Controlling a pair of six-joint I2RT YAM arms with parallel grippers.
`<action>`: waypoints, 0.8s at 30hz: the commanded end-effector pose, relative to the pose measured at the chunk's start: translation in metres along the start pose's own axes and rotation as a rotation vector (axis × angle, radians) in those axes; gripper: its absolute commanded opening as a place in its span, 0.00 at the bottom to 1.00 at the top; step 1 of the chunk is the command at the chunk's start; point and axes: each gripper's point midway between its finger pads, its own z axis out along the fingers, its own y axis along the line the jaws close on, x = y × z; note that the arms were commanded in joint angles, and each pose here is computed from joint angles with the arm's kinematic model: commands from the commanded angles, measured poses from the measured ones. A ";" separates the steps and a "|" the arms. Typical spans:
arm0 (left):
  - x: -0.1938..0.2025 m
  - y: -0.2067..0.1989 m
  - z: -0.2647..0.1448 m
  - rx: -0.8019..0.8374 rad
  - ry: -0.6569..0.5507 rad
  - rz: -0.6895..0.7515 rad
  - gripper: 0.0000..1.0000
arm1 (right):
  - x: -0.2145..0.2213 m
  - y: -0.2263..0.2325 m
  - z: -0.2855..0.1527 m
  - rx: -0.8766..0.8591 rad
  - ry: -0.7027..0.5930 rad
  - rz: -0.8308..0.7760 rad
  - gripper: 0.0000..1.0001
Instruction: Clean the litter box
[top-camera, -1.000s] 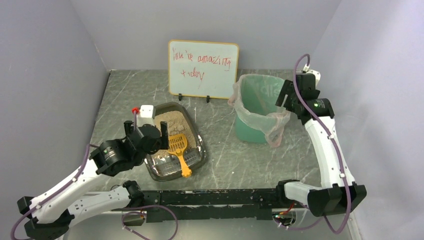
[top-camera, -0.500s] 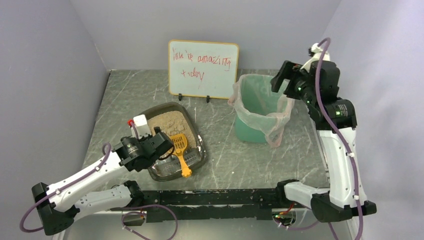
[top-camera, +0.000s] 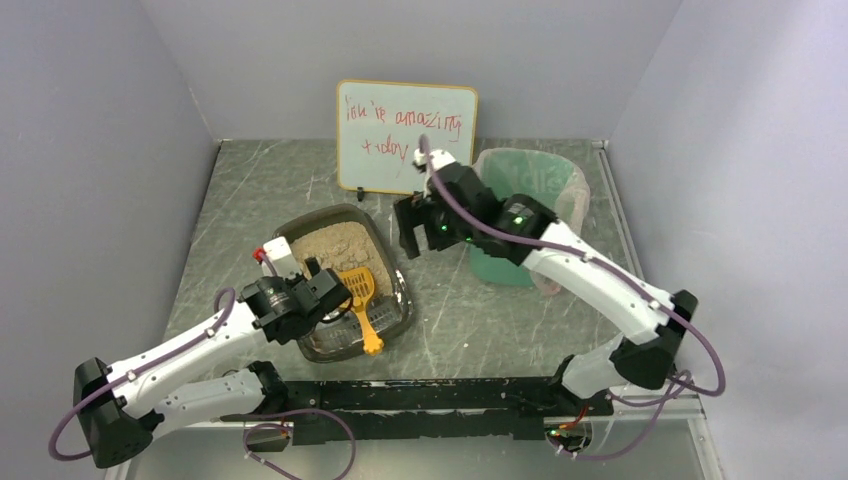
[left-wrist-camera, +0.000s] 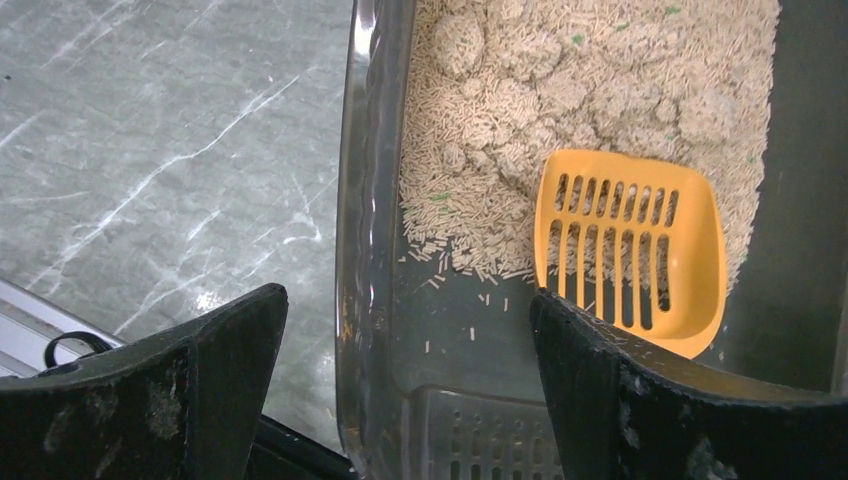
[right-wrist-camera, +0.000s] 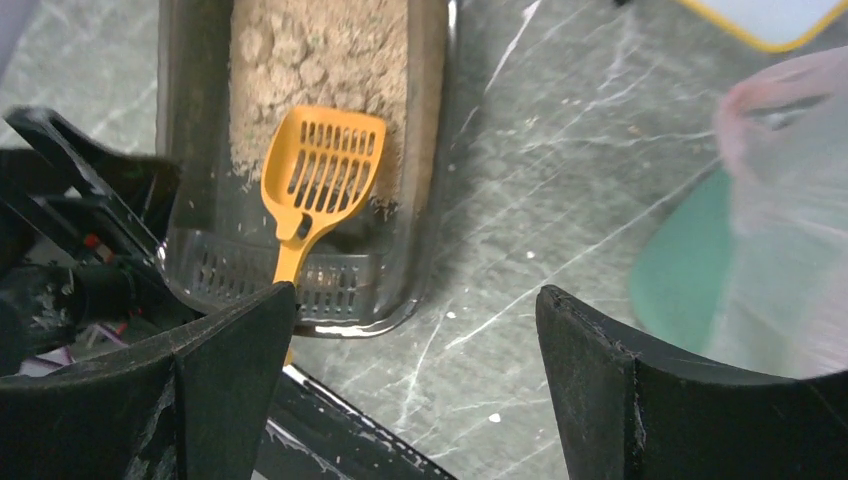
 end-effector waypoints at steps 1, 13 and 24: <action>-0.010 -0.005 0.009 0.002 -0.036 -0.058 0.97 | 0.008 0.024 0.029 -0.028 -0.007 0.006 0.94; -0.008 -0.008 0.044 0.026 0.033 -0.105 0.92 | 0.073 0.035 0.121 0.003 0.152 0.066 0.92; 0.004 -0.010 0.063 0.028 0.075 -0.068 0.65 | 0.101 0.031 0.169 0.073 0.205 0.096 0.71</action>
